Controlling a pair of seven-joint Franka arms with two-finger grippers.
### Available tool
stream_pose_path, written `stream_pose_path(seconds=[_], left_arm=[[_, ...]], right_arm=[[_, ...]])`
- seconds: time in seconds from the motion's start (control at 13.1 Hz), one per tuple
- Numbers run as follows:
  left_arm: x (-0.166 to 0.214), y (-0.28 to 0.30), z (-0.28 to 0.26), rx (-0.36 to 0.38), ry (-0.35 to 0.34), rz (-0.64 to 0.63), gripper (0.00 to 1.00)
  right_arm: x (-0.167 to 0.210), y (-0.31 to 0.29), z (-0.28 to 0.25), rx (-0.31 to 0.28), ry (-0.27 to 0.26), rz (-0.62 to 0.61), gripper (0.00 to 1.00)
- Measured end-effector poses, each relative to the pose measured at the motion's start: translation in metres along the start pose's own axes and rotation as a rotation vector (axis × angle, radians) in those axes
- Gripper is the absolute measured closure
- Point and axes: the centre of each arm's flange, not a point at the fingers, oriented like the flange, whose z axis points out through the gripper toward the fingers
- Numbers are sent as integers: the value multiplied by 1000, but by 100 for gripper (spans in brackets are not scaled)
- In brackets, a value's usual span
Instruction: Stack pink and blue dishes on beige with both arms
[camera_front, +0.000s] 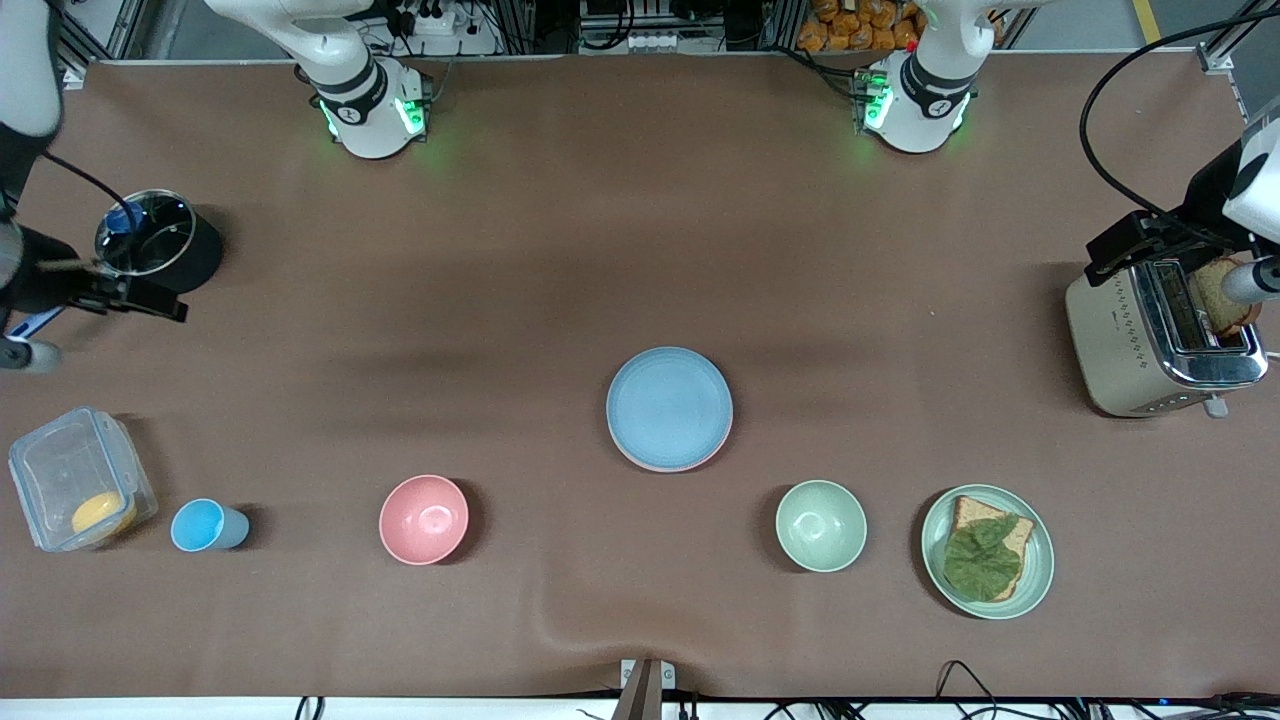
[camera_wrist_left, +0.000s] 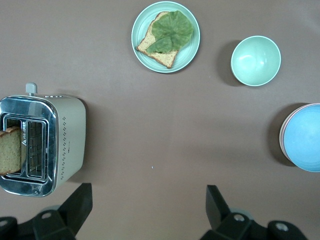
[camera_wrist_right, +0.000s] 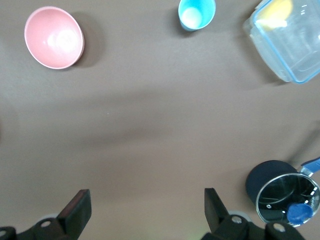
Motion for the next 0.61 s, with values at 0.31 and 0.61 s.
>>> stream_pose_path(seconds=[0.31,0.61], left_arm=[[0,-1,9,6,-24,-2,0],[-3,9,30,12,-50,12,0]], right_arm=[[-18,11,-30,-15,54,10,0],[-20,1,-30,-14,48,-8,0]])
